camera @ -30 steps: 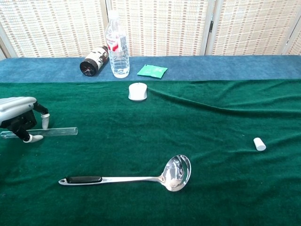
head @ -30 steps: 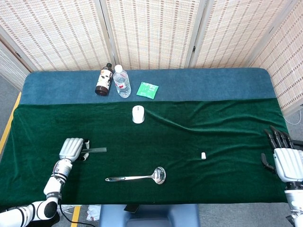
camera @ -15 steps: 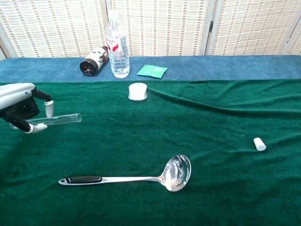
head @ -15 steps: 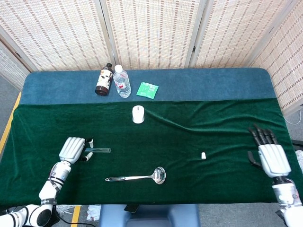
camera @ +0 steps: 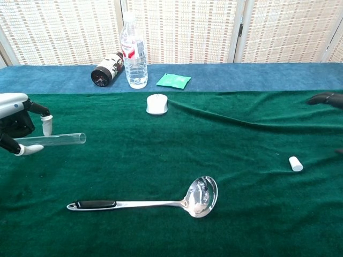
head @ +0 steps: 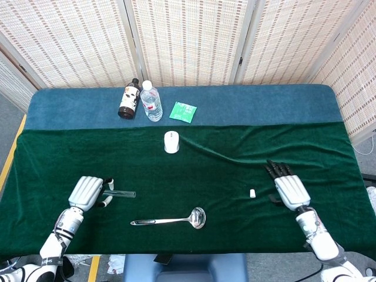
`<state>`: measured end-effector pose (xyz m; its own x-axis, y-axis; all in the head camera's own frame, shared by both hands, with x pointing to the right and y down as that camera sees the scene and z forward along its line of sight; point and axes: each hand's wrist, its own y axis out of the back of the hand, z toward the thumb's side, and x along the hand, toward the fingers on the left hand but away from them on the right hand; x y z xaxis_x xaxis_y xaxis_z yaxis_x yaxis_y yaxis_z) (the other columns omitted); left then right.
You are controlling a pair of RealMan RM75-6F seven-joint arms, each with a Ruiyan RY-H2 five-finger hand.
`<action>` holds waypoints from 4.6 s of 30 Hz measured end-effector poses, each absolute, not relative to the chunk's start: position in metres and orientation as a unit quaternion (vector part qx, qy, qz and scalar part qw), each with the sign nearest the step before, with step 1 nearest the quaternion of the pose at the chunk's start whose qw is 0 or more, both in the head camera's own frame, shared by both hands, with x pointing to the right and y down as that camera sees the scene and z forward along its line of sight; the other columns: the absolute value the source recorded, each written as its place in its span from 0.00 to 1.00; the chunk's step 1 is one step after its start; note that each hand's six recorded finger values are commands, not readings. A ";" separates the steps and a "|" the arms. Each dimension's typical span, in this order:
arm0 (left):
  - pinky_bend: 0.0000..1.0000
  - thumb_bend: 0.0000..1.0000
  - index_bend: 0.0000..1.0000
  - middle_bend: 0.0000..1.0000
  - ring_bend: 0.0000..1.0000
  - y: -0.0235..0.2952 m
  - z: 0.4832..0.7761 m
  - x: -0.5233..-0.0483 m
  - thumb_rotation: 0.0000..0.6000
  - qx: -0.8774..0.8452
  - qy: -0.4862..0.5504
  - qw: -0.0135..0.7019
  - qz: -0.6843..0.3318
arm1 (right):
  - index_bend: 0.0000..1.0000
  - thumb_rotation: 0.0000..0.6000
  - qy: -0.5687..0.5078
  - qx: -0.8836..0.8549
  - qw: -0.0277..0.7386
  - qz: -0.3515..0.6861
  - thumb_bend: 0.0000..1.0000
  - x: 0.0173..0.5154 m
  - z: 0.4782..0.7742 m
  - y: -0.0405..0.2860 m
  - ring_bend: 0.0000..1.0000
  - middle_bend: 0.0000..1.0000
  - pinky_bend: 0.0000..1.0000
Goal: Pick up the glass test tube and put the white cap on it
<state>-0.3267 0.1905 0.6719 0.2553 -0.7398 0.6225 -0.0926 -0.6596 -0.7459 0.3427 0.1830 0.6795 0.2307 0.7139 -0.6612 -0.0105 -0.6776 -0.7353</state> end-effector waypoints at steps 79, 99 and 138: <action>0.88 0.51 0.65 0.98 0.91 0.190 0.674 -0.336 1.00 -0.721 0.281 0.305 -0.555 | 0.28 1.00 -0.209 -0.686 0.447 0.534 0.31 0.299 0.655 0.144 0.99 0.81 0.82; 0.88 0.51 0.65 0.98 0.91 0.197 0.676 -0.336 1.00 -0.722 0.270 0.300 -0.562 | 0.44 1.00 -0.173 -0.696 0.402 0.569 0.31 0.305 0.709 0.154 1.00 0.95 0.99; 0.88 0.51 0.65 0.98 0.91 0.203 0.685 -0.344 1.00 -0.721 0.265 0.288 -0.572 | 0.49 1.00 -0.143 -0.695 0.404 0.577 0.38 0.285 0.730 0.155 1.00 0.95 0.99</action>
<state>-0.3445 0.2026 0.6849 0.2047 -0.7114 0.6723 -0.0510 -0.6937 -0.7185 0.2853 0.1554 0.7295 0.2926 0.6655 -0.6866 -0.2671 -0.6326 -0.7270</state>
